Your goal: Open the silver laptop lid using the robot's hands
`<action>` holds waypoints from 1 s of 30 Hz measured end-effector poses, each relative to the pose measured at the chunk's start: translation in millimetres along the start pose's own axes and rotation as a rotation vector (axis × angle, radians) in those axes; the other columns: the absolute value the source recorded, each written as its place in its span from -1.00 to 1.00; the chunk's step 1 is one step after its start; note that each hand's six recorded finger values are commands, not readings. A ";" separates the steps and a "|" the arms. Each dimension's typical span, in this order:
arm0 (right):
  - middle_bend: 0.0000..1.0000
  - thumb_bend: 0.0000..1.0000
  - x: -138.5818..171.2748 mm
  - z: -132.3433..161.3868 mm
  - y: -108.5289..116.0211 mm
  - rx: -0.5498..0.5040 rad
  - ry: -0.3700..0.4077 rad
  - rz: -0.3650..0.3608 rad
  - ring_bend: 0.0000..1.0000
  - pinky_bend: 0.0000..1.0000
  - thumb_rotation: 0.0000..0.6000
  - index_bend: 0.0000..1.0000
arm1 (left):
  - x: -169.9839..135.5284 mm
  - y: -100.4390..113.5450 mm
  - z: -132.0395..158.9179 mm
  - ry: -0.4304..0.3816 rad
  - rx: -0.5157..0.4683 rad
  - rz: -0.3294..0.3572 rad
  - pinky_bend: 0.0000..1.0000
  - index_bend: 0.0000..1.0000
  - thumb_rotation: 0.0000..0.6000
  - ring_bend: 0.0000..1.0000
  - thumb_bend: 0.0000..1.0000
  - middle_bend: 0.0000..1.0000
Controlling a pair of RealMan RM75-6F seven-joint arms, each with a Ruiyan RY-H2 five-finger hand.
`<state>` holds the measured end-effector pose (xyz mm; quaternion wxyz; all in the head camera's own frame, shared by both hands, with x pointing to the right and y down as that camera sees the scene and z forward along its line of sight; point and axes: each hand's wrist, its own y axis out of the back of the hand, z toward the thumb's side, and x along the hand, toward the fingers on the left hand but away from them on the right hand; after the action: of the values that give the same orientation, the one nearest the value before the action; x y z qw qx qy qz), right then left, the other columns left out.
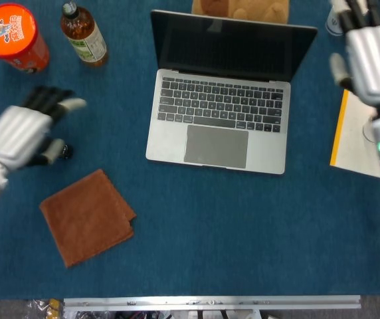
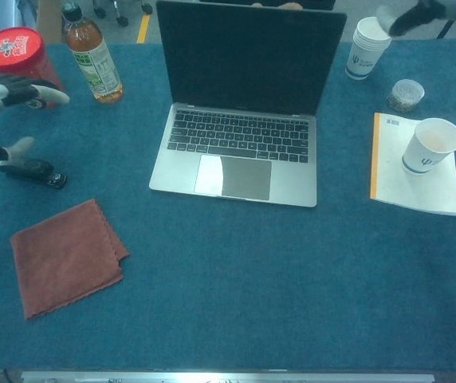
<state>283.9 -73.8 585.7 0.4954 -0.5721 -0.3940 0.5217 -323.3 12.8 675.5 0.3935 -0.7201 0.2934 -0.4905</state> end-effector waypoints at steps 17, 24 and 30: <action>-0.74 -0.24 109.8 -86.4 -18.5 -0.047 -0.129 0.041 -1.00 -0.87 1.00 -0.88 | -86.0 25.0 -60.8 0.293 0.000 0.242 -1.00 -0.71 1.00 -0.99 -0.06 -0.85; -0.74 -0.24 136.3 -98.3 -34.5 -0.080 -0.140 0.062 -1.00 -0.87 1.00 -0.88 | -118.3 17.2 -68.8 0.362 0.006 0.257 -1.00 -0.71 1.00 -0.99 -0.06 -0.84; -0.74 -0.24 144.9 -97.3 -44.4 -0.092 -0.124 0.078 -1.00 -0.87 1.00 -0.87 | -138.8 16.8 -68.4 0.393 -0.006 0.281 -1.00 -0.71 1.00 -0.99 -0.06 -0.84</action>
<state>403.9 60.0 595.7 0.4226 -0.5759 -0.4246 0.5563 -436.2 97.2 609.4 0.3912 -0.5638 0.4632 -0.5609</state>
